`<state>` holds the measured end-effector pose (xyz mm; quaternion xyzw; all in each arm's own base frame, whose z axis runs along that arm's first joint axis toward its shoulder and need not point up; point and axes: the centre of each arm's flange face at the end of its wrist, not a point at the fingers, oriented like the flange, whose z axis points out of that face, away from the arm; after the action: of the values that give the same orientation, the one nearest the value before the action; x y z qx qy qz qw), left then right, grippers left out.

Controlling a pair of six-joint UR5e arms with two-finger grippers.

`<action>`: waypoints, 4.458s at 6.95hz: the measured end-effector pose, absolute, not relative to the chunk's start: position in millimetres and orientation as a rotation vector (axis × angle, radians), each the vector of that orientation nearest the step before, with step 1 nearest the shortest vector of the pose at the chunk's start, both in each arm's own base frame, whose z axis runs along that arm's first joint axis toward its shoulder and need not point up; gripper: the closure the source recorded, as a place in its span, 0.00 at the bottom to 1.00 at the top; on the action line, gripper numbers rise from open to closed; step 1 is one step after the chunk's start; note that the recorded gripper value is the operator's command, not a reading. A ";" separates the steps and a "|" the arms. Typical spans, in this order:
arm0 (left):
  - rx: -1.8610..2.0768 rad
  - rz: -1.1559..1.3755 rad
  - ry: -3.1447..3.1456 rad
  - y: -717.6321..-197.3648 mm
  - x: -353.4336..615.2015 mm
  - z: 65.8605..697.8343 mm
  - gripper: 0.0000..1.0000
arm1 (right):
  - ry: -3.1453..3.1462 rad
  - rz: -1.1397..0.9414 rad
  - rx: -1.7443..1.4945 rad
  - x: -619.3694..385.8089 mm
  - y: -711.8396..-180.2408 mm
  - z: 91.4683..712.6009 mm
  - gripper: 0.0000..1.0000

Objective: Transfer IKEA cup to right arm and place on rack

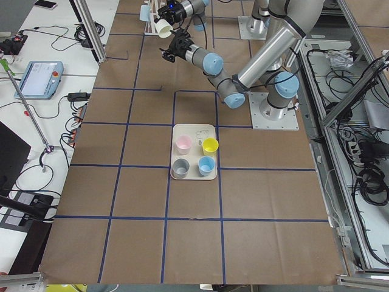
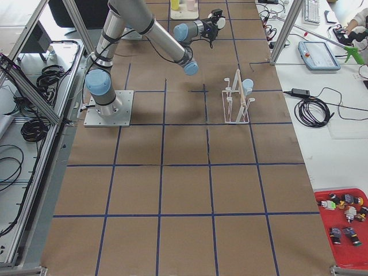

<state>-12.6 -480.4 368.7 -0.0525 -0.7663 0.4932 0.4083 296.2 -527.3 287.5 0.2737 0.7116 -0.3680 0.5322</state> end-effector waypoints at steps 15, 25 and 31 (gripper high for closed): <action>0.188 0.061 -3.155 -515.3 -90.4 503.6 0.00 | 2.413 -1.892 -0.246 -82.9 -649.5 334.7 0.94; 0.031 -0.069 -3.151 -500.5 -119.8 486.9 0.00 | 2.424 -1.897 -0.248 -82.9 -640.3 267.6 0.94; 0.035 -0.075 -3.151 -527.5 -120.1 484.1 0.00 | 2.442 -1.850 -0.224 -82.6 -640.1 251.2 0.00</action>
<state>-120.1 -527.5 484.1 0.0111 -0.9996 -0.0237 -0.0053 -82.6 -640.1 251.2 -0.0729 0.7946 -0.6018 0.0349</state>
